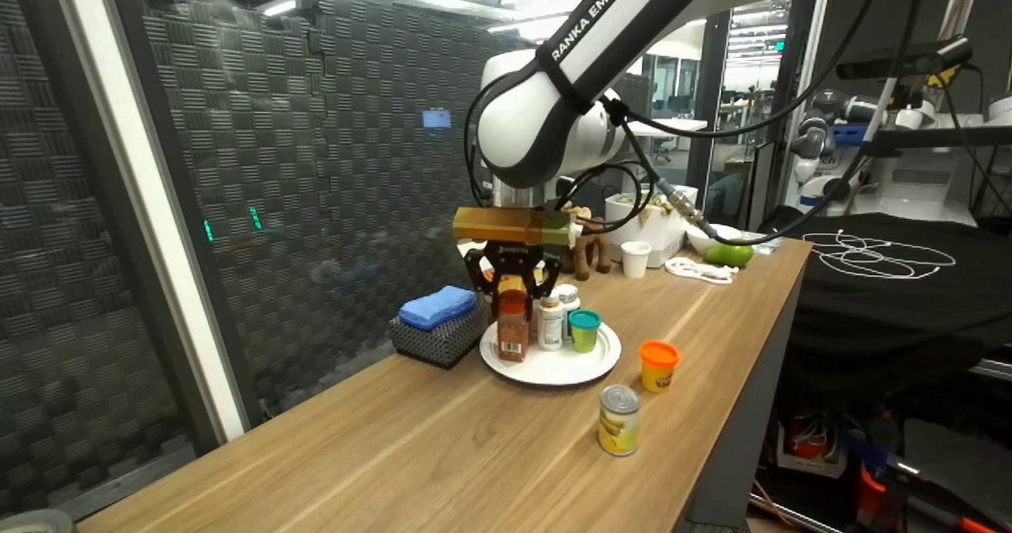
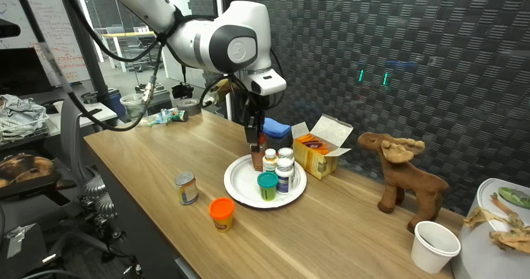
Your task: Put the orange object and the bottles on the plate
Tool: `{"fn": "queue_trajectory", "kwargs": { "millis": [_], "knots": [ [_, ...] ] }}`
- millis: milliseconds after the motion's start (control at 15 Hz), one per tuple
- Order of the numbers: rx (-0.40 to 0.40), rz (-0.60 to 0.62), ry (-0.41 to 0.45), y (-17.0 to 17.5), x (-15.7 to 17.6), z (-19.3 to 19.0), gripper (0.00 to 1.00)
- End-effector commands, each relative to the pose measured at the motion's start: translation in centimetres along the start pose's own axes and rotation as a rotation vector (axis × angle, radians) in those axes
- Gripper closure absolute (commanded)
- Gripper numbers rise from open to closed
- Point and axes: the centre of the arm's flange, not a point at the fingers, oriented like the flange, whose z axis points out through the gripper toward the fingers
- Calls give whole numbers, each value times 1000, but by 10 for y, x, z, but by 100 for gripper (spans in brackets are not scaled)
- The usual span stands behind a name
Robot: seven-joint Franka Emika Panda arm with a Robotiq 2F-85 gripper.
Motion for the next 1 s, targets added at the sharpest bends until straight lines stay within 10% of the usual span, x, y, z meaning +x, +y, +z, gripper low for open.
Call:
{"fn": "queue_trajectory", "kwargs": {
  "millis": [0,333,933],
  "knots": [
    [-20,-28,-22,-7,3,6,25],
    [-67,-73,56,7,-18,-14,0],
    [-134,-326,211,86,-100,-67,0]
  ]
}}
